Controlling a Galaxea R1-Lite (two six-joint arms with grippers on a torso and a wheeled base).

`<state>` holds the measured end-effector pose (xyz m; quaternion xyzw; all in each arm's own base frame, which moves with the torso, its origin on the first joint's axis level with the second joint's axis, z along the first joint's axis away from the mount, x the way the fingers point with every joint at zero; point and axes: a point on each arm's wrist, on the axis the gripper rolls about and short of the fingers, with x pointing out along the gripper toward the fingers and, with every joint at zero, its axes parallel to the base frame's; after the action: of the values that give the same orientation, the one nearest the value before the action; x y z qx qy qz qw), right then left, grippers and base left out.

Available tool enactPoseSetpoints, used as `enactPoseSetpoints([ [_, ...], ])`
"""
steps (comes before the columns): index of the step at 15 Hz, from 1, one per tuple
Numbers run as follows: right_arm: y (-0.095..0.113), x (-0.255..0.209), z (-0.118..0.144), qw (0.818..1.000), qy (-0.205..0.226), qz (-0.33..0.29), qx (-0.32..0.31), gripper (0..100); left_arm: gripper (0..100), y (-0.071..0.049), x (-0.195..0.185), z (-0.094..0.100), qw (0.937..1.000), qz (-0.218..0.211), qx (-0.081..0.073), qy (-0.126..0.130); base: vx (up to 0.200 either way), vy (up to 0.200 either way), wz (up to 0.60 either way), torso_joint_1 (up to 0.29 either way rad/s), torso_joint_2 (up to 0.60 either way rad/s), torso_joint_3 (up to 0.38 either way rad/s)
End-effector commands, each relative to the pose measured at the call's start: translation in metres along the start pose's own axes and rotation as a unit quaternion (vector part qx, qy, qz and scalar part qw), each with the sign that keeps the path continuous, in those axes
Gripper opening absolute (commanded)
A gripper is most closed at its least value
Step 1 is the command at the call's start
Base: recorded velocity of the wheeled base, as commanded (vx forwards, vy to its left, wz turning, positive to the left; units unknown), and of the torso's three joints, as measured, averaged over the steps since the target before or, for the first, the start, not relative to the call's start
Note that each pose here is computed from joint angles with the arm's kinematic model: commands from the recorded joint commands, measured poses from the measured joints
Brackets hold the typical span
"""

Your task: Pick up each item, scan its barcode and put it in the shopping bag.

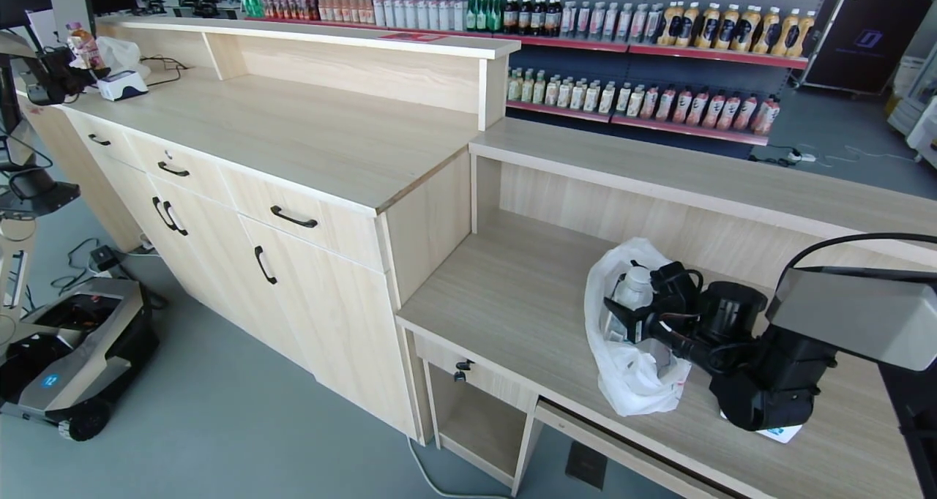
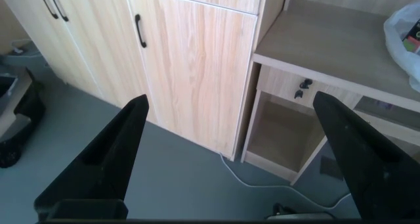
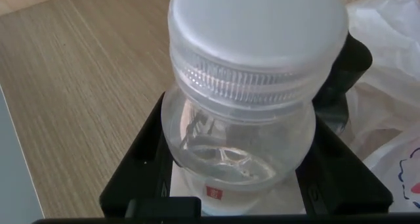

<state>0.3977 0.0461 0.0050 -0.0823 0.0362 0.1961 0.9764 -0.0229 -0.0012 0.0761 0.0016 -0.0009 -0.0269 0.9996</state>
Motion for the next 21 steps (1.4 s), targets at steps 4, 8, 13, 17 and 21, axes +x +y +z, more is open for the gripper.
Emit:
enactPoseSetpoints([
  [4, 0.001, -0.002, 0.0, 1.0, 0.006, 0.001, 0.0, 100, 100, 0.0, 0.0, 0.0, 1.0, -0.001, 0.0, 0.0, 0.0, 0.0, 0.0, 0.0, 0.0, 0.0],
  [8, 0.0, -0.007, 0.017, 1.0, -0.009, 0.001, -0.002, 100, 100, 0.0, 0.0, 0.0, 1.0, 0.0, 0.0, 0.0, 0.0, 0.0, 0.0, 0.0, 0.0, 0.0],
  [13, -0.002, -0.045, 0.084, 1.0, -0.024, -0.005, -0.007, 100, 100, 0.0, 0.0, 0.0, 1.0, 0.0, 0.0, 0.0, 0.0, 0.0, 0.0, 0.0, 0.0, 0.0],
  [17, -0.006, -0.109, 0.156, 0.997, -0.044, -0.028, -0.052, 100, 100, 0.0, 0.0, 0.0, 1.0, 0.0, 0.0, 0.0, 0.0, 0.0, 0.0, 0.0, 0.0, 0.0],
  [21, -0.013, -0.135, 0.177, 0.99, -0.063, -0.059, -0.11, 100, 100, 0.0, 0.0, 0.0, 1.0, 0.0, 0.0, 0.0, 0.0, 0.0, -0.45, -0.001, 0.0, 0.002],
])
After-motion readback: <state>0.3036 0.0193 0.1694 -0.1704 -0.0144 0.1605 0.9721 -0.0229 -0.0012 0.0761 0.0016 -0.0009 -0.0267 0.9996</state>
